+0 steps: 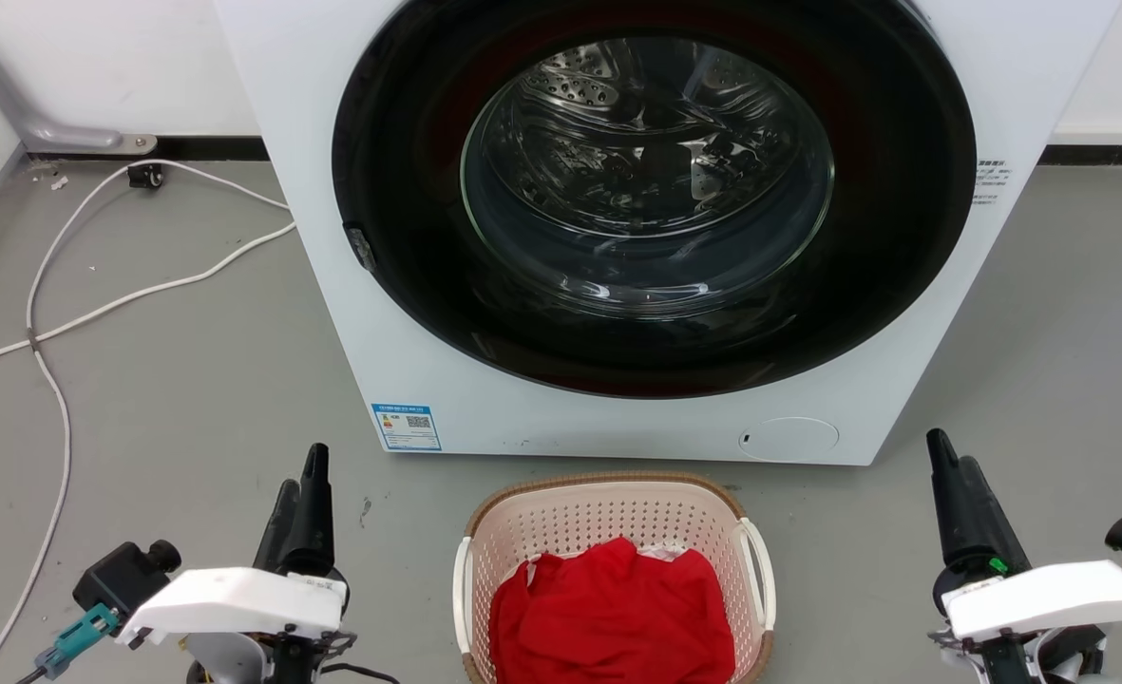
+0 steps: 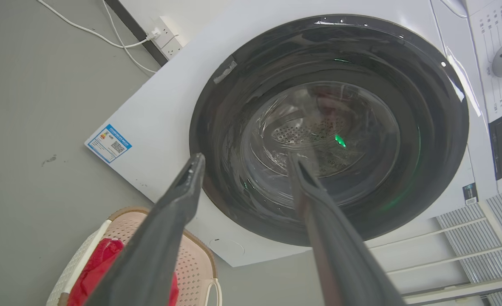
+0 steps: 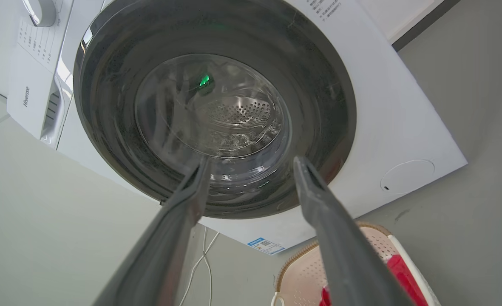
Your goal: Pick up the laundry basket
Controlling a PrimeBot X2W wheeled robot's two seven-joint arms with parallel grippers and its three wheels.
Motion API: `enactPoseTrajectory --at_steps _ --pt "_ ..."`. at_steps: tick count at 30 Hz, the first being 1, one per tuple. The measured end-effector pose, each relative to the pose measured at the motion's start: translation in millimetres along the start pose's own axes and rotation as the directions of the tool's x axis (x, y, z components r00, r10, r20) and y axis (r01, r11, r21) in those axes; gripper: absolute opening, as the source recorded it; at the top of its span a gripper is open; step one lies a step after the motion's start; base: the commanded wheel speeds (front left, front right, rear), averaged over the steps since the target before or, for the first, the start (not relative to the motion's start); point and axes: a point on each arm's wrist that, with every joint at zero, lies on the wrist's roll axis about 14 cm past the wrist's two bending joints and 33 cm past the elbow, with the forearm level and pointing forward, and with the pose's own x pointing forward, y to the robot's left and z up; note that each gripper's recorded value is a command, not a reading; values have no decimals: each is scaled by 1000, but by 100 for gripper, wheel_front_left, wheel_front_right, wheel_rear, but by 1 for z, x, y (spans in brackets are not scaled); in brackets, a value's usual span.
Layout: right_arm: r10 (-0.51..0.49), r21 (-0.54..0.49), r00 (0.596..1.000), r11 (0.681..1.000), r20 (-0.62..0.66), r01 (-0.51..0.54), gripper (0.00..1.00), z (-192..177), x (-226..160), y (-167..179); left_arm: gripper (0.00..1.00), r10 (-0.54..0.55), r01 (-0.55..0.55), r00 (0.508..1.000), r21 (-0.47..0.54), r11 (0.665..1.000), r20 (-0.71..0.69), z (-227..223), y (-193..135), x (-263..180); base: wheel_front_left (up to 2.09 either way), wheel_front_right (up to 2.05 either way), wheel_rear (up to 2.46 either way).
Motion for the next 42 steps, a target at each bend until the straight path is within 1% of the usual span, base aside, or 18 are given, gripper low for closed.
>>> enactPoseTrajectory --at_steps 7,16,29,42 --pt "26 -120 1000 992 5 -25 100 0 0 7 100 0 -1 1000 109 994 11 0 -1 -3 0 0 0" --pt "45 -238 999 970 7 -42 100 -2 -4 11 100 -31 24 999 231 973 27 0 -9 -3 0 0 0" --pt "84 -394 996 916 1 -77 100 -6 -8 20 100 -60 41 997 376 926 39 -2 -13 -7 0 0 0" --pt "113 -519 993 849 -11 -103 100 -10 -13 24 100 -82 55 996 495 867 33 -8 -15 -12 0 0 0"
